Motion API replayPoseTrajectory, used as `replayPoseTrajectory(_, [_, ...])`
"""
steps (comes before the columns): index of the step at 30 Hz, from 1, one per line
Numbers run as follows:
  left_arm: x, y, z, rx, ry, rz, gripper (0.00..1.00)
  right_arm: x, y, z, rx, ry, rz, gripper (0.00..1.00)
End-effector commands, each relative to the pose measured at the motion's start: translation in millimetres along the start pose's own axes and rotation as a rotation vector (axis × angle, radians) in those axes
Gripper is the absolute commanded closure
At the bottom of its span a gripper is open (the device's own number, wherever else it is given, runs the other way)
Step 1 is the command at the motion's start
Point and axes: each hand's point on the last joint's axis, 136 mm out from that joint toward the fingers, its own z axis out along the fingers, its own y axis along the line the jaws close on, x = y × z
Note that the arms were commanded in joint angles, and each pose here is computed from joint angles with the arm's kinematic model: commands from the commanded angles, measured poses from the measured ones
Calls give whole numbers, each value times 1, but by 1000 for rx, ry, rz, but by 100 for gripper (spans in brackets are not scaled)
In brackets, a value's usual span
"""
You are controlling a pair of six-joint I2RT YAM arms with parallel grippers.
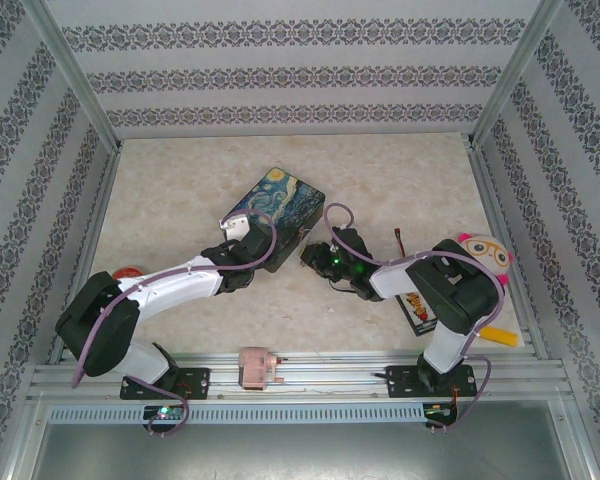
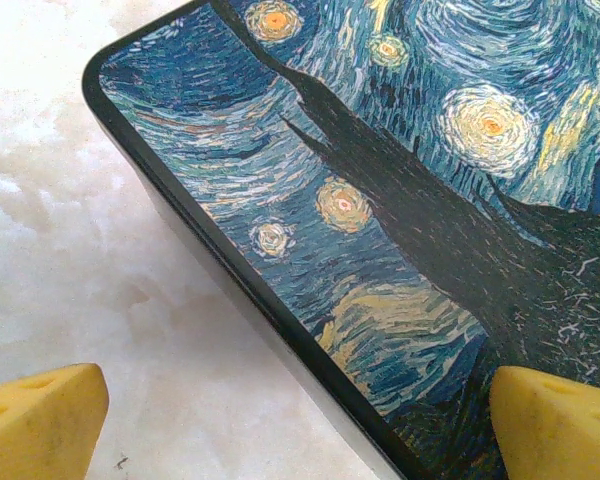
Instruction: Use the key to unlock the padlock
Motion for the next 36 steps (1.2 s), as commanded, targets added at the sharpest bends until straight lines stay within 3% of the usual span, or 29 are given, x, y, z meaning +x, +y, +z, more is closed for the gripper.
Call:
replayPoseTrajectory(1, [25, 31, 6, -100, 90, 76, 3, -42, 11, -3, -71, -158, 49, 100])
replayPoseTrajectory(36, [25, 37, 3, -98, 82, 46, 4, -47, 6, -3, -79, -163, 60, 100])
